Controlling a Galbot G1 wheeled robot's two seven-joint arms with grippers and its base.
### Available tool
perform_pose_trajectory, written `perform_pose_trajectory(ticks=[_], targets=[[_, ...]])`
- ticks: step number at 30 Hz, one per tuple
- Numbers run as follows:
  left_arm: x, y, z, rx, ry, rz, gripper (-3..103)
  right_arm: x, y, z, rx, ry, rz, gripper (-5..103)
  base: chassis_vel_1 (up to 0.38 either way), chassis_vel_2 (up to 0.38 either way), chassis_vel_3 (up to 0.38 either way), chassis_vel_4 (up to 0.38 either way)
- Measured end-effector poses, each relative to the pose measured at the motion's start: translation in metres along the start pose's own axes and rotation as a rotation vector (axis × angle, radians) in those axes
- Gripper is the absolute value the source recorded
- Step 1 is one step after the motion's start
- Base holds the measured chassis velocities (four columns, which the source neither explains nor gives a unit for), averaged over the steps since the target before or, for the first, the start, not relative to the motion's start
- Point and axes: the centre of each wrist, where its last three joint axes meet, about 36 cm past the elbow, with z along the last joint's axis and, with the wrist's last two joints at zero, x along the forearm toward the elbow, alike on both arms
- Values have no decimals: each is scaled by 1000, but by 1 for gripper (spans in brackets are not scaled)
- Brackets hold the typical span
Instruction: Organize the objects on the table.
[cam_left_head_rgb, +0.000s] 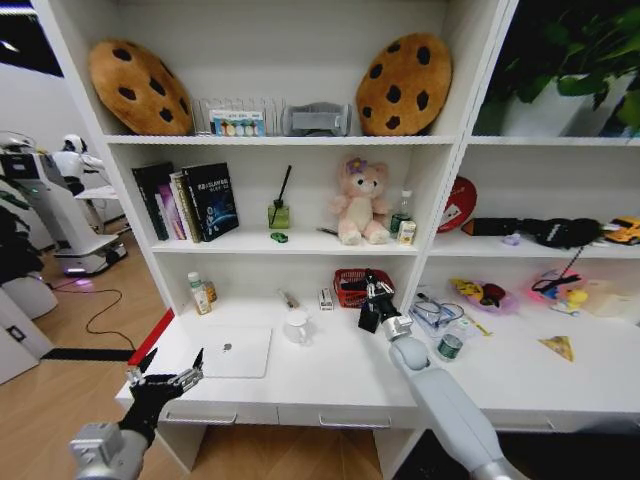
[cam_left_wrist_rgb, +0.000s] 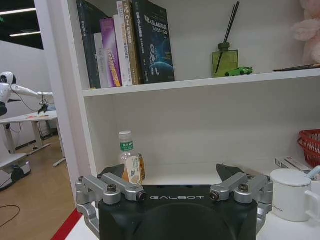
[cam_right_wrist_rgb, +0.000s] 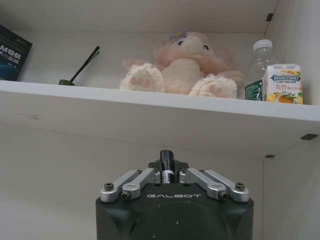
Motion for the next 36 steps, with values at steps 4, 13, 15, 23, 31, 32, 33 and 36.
perform_pose_trajectory(ticks=[4,13,15,23,31,32,33,36], targets=[[0,0,0,0,0,0,100,-3,-5,10,10,-3,14,12,0,0,0,0],[0,0,0,0,0,0,100,14,-12,37,-3,47,53,12,0,0,0,0],[0,0,0,0,0,0,100,15,-10,40,-7,53,55,12,0,0,0,0],[0,0,0,0,0,0,100,11,-1,44,-23,64,60,13,0,0,0,0],[0,0,0,0,0,0,100,20,1,34,-62,100,68,40,0,0,0,0],[0,0,0,0,0,0,100,24,0,32,-65,103,67,45,0,0,0,0],[0,0,0,0,0,0,100,28,0,29,-70,103,67,51,0,0,0,0],[0,0,0,0,0,0,100,37,-3,18,-77,92,67,61,0,0,0,0]])
